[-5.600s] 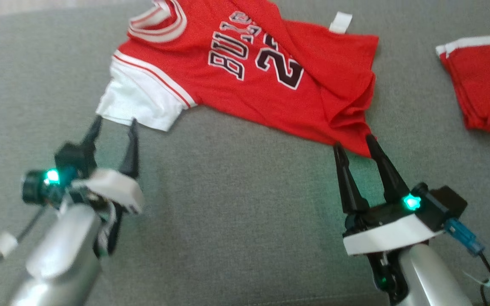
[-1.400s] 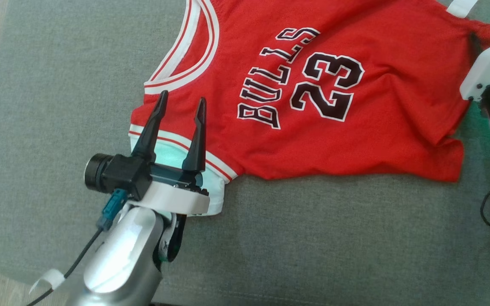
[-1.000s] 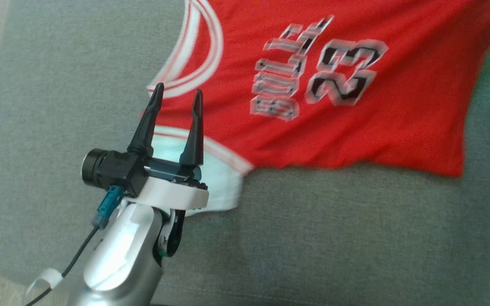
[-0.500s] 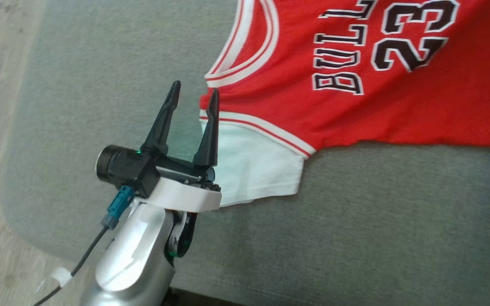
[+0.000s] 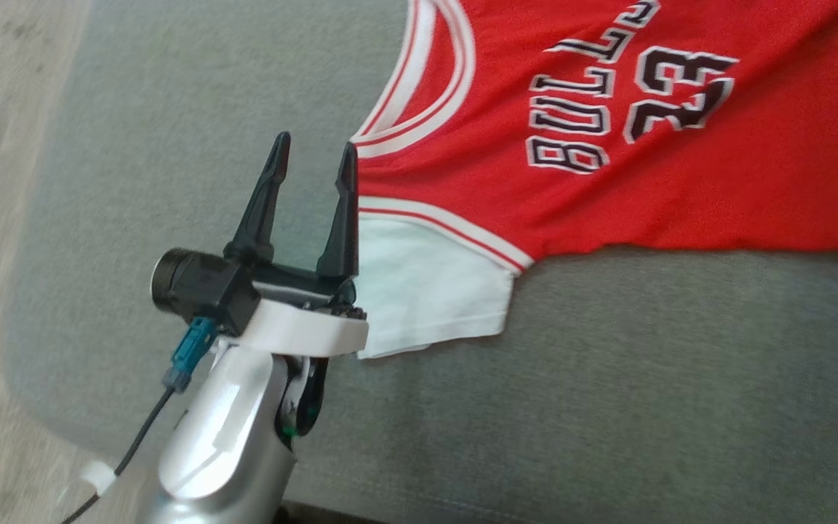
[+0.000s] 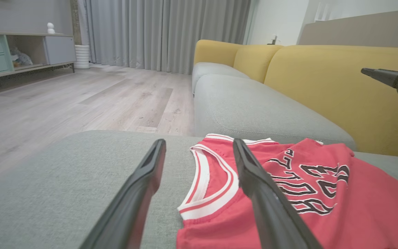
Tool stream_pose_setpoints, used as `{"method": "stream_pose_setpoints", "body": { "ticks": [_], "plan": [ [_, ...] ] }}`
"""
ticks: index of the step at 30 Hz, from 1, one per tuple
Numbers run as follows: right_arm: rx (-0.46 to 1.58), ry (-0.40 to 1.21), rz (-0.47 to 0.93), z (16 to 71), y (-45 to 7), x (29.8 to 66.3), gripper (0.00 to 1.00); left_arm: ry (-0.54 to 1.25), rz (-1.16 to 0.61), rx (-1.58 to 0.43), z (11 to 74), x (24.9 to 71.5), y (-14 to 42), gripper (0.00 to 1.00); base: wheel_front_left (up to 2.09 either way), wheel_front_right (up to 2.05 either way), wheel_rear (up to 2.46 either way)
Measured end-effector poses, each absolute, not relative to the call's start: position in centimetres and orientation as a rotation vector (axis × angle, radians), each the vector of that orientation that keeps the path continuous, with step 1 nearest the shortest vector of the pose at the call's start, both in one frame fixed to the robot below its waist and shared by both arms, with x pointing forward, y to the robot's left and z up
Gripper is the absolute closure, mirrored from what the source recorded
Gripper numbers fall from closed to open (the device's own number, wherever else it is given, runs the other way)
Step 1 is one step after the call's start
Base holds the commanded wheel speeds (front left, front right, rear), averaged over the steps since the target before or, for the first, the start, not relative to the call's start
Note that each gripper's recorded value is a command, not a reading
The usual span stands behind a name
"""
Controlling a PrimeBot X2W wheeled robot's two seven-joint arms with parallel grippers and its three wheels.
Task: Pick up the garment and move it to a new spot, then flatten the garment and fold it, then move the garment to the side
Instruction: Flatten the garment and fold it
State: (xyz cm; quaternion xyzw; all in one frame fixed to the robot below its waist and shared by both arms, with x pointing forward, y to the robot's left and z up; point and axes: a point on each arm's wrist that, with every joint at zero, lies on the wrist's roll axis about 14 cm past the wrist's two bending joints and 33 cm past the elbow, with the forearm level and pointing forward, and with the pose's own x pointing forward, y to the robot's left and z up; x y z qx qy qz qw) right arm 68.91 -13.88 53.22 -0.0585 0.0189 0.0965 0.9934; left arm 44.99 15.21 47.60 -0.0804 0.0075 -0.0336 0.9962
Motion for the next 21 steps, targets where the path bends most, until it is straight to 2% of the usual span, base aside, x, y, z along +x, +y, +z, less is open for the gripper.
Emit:
{"method": "stream_pose_setpoints", "body": {
  "ticks": [4,11,15,21],
  "plan": [
    [-0.078,0.011,0.200,53.7,-13.5,67.3,0.00,0.016,-0.078,-0.166,47.6,44.7,14.7,0.00,0.00,0.00,0.00],
    [0.075,-0.068,0.185,55.2,-14.0,61.9,0.00,-0.014,-0.144,-0.181,48.9,44.0,12.5,0.00,0.00,0.00,0.00],
    [0.122,-0.120,0.185,55.3,-14.2,57.6,0.00,-0.003,-0.165,-0.189,48.8,43.0,11.6,0.00,0.00,0.00,0.00],
    [0.202,-0.049,0.122,50.5,-15.4,49.2,0.00,0.009,-0.198,-0.189,48.6,41.7,10.4,0.00,0.00,0.00,0.00]
  ]
}}
